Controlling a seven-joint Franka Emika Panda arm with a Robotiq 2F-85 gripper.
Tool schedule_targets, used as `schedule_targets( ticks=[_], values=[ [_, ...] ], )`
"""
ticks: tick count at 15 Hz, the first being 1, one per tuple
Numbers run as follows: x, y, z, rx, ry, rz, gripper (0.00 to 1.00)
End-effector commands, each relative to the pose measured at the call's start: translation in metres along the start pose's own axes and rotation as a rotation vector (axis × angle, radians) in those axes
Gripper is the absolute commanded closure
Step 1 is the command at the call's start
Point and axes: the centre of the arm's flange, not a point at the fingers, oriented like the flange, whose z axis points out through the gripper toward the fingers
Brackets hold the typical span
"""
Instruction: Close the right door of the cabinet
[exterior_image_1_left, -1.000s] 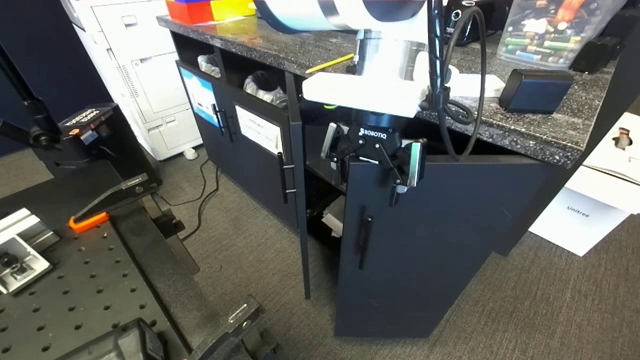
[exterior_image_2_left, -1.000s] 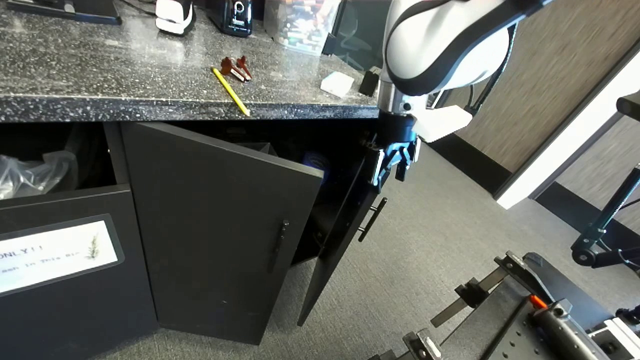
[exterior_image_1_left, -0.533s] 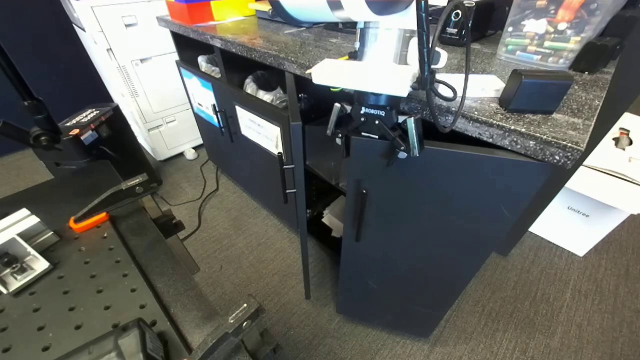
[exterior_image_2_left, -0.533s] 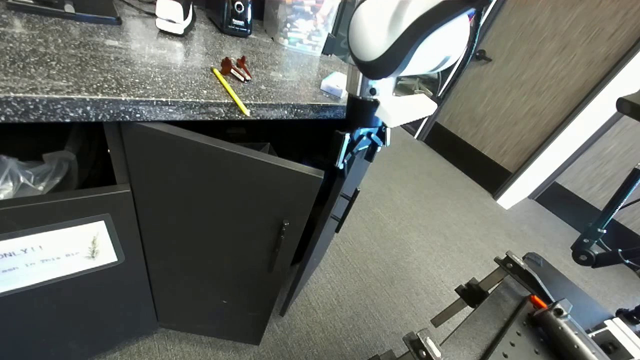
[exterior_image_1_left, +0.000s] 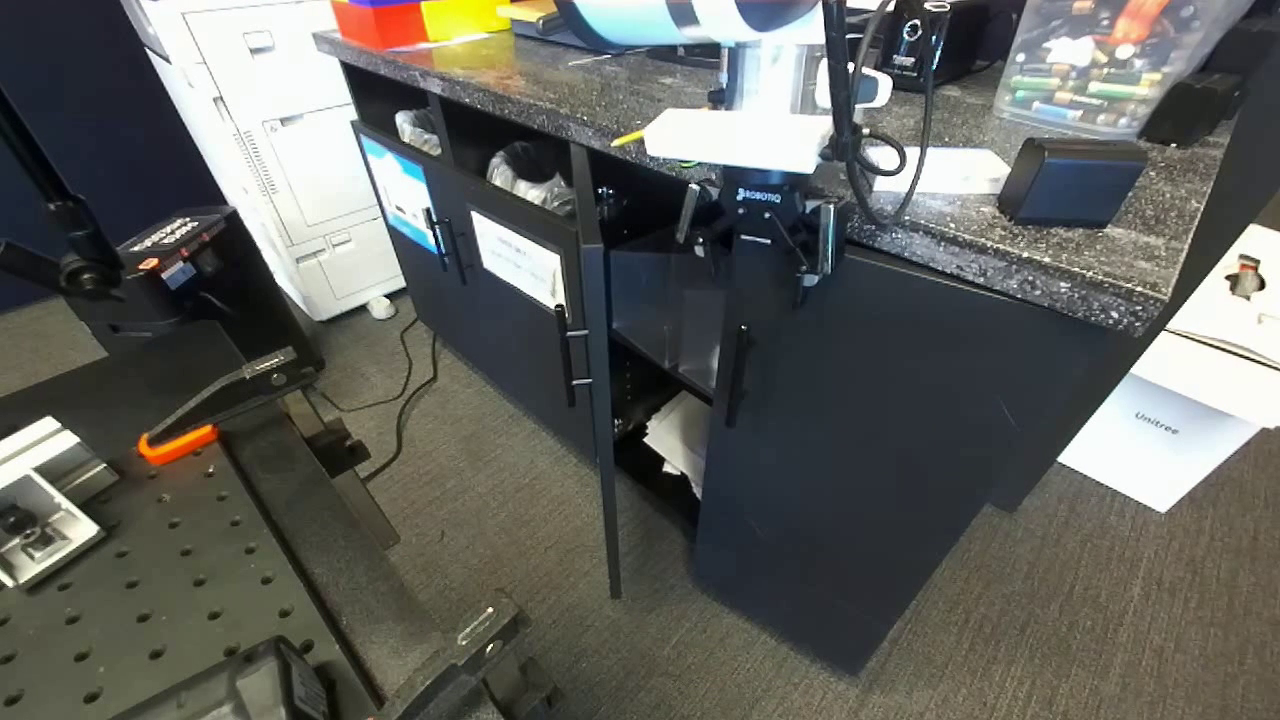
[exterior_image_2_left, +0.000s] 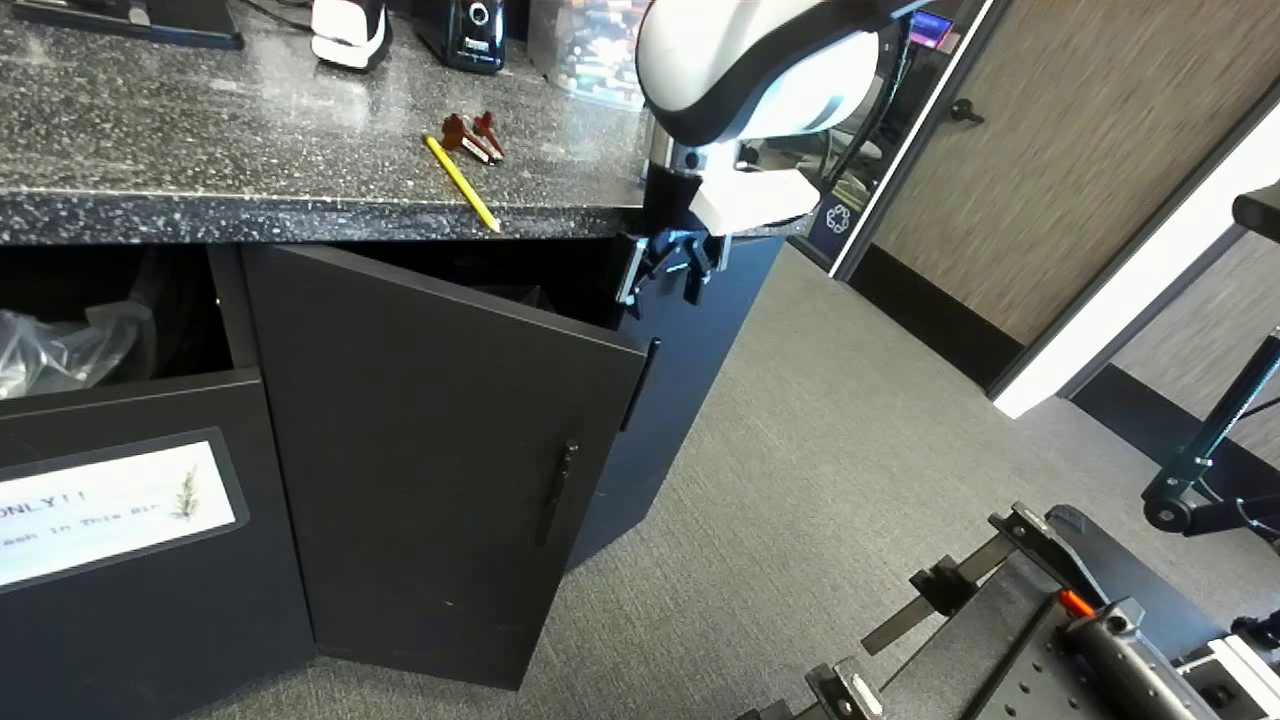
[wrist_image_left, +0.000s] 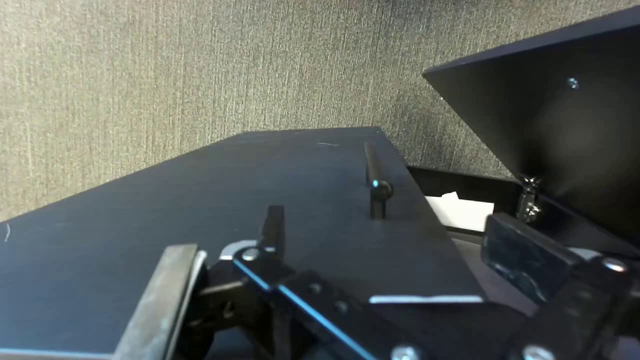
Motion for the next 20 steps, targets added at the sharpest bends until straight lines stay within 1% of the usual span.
schedule_targets(
  ticks=[1, 4, 5, 7, 8, 9, 10, 11, 13, 15, 17, 18, 19, 20],
  values=[
    [0.037, -0.002, 0.024, -0.056, 0.036, -0.001, 0.00],
    [0.035, -0.004, 0.017, -0.099, 0.059, 0.010, 0.00],
    [0.032, -0.005, 0.016, -0.103, 0.054, 0.014, 0.00],
    [0.017, -0.015, 0.009, -0.084, 0.024, 0.012, 0.00],
    [-0.002, -0.022, -0.002, -0.035, -0.008, 0.004, 0.00],
    [-0.012, -0.028, -0.010, -0.003, -0.018, -0.001, 0.00],
    [-0.034, -0.036, -0.026, 0.053, -0.033, -0.026, 0.00],
    [-0.049, -0.044, -0.037, 0.092, -0.038, -0.047, 0.00],
    [-0.062, -0.054, -0.056, 0.167, -0.042, -0.074, 0.00],
    [-0.075, -0.063, -0.082, 0.212, -0.047, -0.065, 0.00],
    [-0.091, -0.066, -0.108, 0.226, -0.055, -0.034, 0.00],
    [-0.100, -0.066, -0.121, 0.220, -0.066, -0.011, 0.00],
    [-0.051, -0.069, -0.089, 0.195, -0.042, -0.039, 0.00],
    [-0.060, -0.068, -0.101, 0.197, -0.049, -0.033, 0.00]
  ],
)
